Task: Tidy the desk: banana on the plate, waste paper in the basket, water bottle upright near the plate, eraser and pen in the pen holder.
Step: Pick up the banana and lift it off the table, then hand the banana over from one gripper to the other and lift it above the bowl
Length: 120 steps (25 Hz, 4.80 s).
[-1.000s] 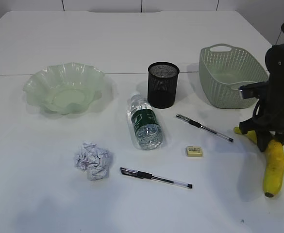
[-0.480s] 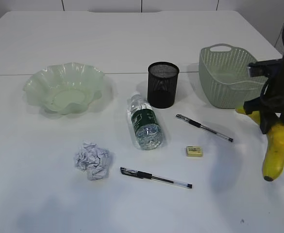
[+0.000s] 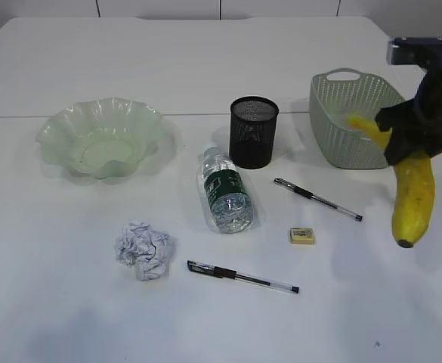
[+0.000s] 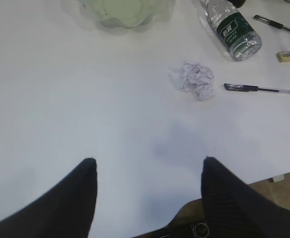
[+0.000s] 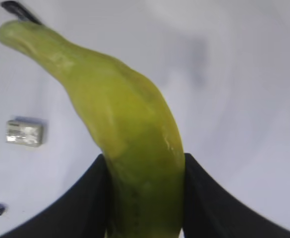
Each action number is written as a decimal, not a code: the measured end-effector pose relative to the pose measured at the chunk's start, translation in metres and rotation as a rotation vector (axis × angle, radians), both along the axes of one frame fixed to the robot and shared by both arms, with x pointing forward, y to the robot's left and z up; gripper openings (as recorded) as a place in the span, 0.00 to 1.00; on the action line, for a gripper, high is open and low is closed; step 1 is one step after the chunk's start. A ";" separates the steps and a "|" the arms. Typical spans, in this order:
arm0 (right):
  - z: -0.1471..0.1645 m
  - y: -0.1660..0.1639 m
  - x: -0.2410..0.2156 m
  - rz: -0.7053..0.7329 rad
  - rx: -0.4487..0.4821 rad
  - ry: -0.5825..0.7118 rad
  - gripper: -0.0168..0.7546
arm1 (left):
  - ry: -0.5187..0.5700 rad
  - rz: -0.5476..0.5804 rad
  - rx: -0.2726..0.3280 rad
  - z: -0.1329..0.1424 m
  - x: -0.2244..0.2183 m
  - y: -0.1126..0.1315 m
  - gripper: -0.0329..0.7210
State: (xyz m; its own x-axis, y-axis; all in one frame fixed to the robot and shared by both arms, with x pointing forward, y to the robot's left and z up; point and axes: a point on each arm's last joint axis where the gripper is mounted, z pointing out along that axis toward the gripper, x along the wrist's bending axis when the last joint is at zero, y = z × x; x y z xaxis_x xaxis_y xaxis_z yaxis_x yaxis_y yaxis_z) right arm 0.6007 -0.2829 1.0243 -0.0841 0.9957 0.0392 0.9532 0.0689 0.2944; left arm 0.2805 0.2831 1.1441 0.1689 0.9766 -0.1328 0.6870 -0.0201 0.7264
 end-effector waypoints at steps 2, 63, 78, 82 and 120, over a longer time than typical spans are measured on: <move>0.009 0.005 -0.001 0.061 0.038 -0.046 0.40 | 0.000 0.000 0.000 0.000 0.000 0.000 0.66; 0.087 0.077 -0.015 0.720 0.878 -0.592 0.40 | -0.211 -0.177 0.005 0.001 0.016 -0.012 0.66; 0.087 0.091 -0.020 0.787 0.877 -0.597 0.40 | -0.348 -0.235 0.005 -0.039 0.042 -0.018 0.66; 0.087 0.093 -0.020 0.795 0.877 -0.597 0.40 | -0.376 -0.238 -0.002 -0.043 0.047 -0.019 0.66; 0.087 0.096 -0.021 0.816 0.872 -0.605 0.40 | -0.202 -0.465 0.030 -0.102 0.150 -0.036 0.74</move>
